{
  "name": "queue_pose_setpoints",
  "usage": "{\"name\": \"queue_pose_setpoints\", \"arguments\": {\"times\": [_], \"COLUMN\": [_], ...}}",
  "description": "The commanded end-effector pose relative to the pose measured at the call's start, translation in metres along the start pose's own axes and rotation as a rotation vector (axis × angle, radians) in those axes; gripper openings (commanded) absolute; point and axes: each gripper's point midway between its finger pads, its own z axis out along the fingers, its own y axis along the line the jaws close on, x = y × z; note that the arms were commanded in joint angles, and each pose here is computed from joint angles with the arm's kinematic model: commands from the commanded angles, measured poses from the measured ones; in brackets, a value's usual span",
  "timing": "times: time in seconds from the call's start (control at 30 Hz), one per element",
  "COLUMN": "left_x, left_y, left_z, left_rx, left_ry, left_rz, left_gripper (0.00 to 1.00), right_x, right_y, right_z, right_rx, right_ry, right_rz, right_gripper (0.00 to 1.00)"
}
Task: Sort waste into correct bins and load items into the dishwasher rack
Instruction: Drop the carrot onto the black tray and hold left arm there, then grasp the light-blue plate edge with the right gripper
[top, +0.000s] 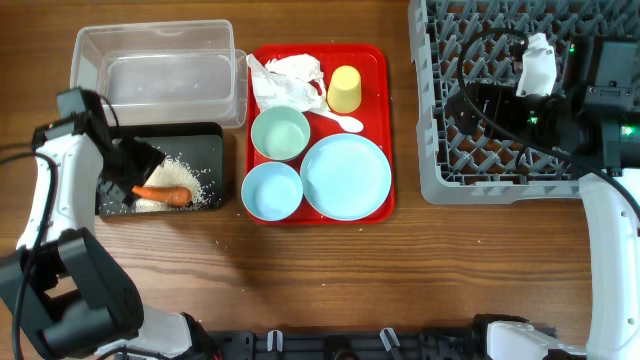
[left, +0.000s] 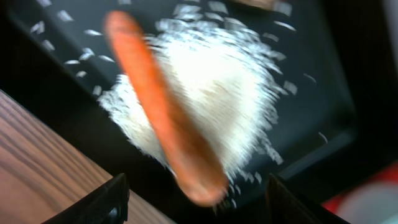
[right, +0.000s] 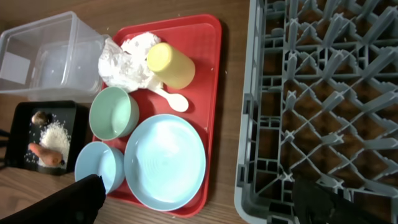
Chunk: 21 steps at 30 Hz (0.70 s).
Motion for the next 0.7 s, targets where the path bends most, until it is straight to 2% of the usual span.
{"name": "queue_pose_setpoints", "arguments": {"times": [0.0,0.1,0.23,0.33,0.4,0.47,0.53,0.67], "left_x": [0.011,0.033,0.048,0.044,0.039,0.039,0.038,0.038], "left_y": [-0.061,-0.095,-0.110,-0.107,-0.102,-0.102,-0.101,-0.101], "left_z": [-0.057,-0.082,-0.085,-0.084,-0.084,-0.084,-0.084,-0.084], "left_rx": [0.143,0.224,0.247,0.227,0.195,0.193,0.189,0.187], "left_ry": [-0.115,-0.184,-0.187,-0.204,-0.227,-0.229,-0.232,-0.233], "left_rz": [0.285,0.400,0.452,0.442,0.437,0.436,0.436,0.435], "left_gripper": [0.72,0.75,0.78,0.79,0.82,0.85,0.86,0.93], "right_x": [-0.006,0.003,0.050,0.100,0.134,0.165,0.191,0.212], "right_y": [0.016,0.029,0.062,0.066,0.056,0.052,0.049,0.027], "right_z": [-0.004,0.011,0.077,0.124,0.142,0.153,0.166,0.187], "right_rx": [-0.080,-0.125,-0.143,0.052,0.229,0.321,0.356,0.413], "right_ry": [-0.016,0.019,0.244,0.439,0.545,0.636,0.673,0.622], "right_rz": [-0.020,-0.014,-0.008,0.051,0.078,0.088,0.107,0.151], "right_gripper": [1.00,0.95,0.79,0.68,0.67,0.63,0.59,0.53]}}
